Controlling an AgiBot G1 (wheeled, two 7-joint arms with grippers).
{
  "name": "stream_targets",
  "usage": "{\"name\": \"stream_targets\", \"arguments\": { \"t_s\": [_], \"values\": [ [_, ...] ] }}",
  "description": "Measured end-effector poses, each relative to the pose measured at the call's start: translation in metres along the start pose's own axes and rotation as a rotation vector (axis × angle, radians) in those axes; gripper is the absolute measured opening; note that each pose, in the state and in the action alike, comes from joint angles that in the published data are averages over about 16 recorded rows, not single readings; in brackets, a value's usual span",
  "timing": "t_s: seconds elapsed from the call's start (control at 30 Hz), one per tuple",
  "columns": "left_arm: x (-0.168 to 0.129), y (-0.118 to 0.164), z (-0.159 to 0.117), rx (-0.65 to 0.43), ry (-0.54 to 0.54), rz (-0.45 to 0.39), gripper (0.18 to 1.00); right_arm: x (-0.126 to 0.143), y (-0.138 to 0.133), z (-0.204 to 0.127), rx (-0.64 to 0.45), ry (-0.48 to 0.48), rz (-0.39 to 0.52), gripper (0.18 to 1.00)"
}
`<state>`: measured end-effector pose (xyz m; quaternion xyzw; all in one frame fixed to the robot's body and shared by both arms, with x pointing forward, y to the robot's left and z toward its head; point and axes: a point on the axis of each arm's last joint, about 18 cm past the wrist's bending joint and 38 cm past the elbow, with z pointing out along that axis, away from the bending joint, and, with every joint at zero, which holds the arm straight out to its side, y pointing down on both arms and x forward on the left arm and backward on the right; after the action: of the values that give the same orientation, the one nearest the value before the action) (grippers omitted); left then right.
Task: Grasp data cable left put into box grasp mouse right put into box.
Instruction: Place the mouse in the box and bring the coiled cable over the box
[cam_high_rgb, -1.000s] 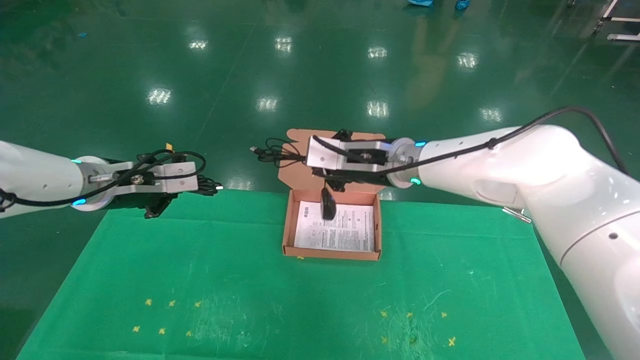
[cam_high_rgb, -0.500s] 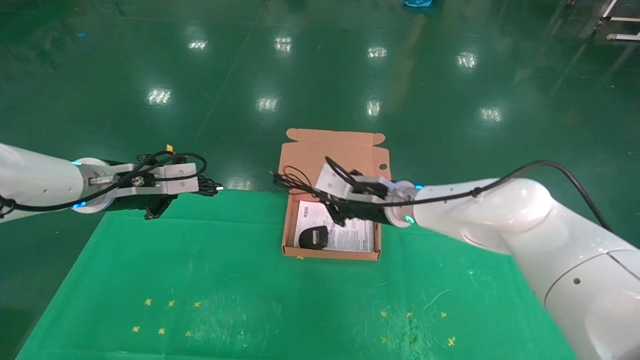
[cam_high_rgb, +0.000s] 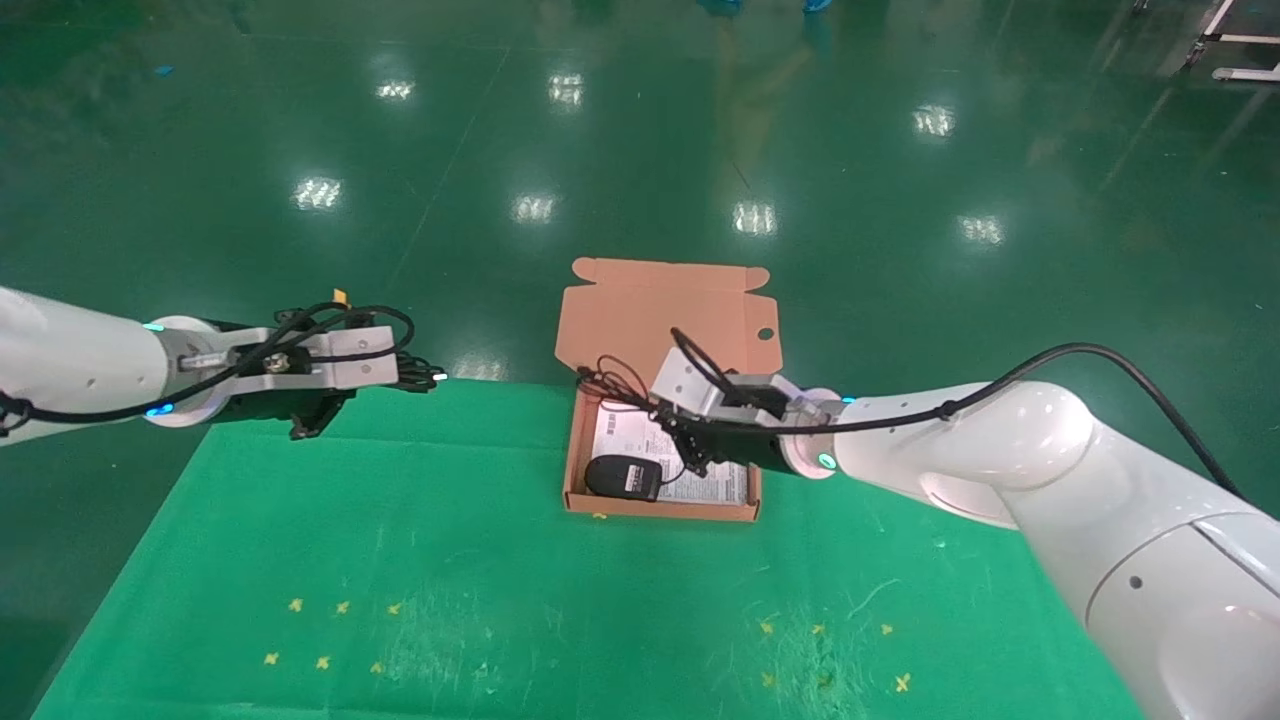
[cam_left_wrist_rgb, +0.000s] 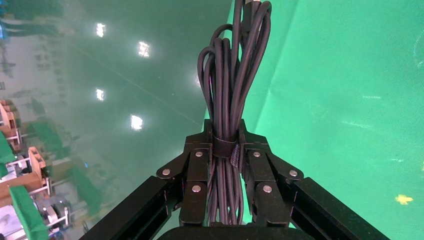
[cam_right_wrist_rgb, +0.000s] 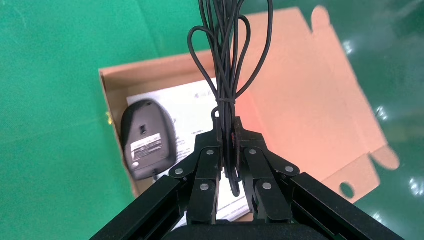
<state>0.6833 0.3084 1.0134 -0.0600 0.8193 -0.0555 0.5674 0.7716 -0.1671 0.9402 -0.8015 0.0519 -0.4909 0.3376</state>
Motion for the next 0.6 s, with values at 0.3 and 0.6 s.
{"name": "stream_targets", "arguments": {
  "t_s": [0.3, 0.6],
  "values": [
    [0.001, -0.003, 0.002, 0.006, 0.001, 0.005, 0.267, -0.007, 0.003, 0.000, -0.009, -0.023, 0.004, 0.221],
    [0.010, -0.027, 0.022, 0.056, 0.012, 0.030, 0.267, -0.001, 0.012, -0.010, -0.016, -0.020, -0.002, 0.288]
  ]
}}
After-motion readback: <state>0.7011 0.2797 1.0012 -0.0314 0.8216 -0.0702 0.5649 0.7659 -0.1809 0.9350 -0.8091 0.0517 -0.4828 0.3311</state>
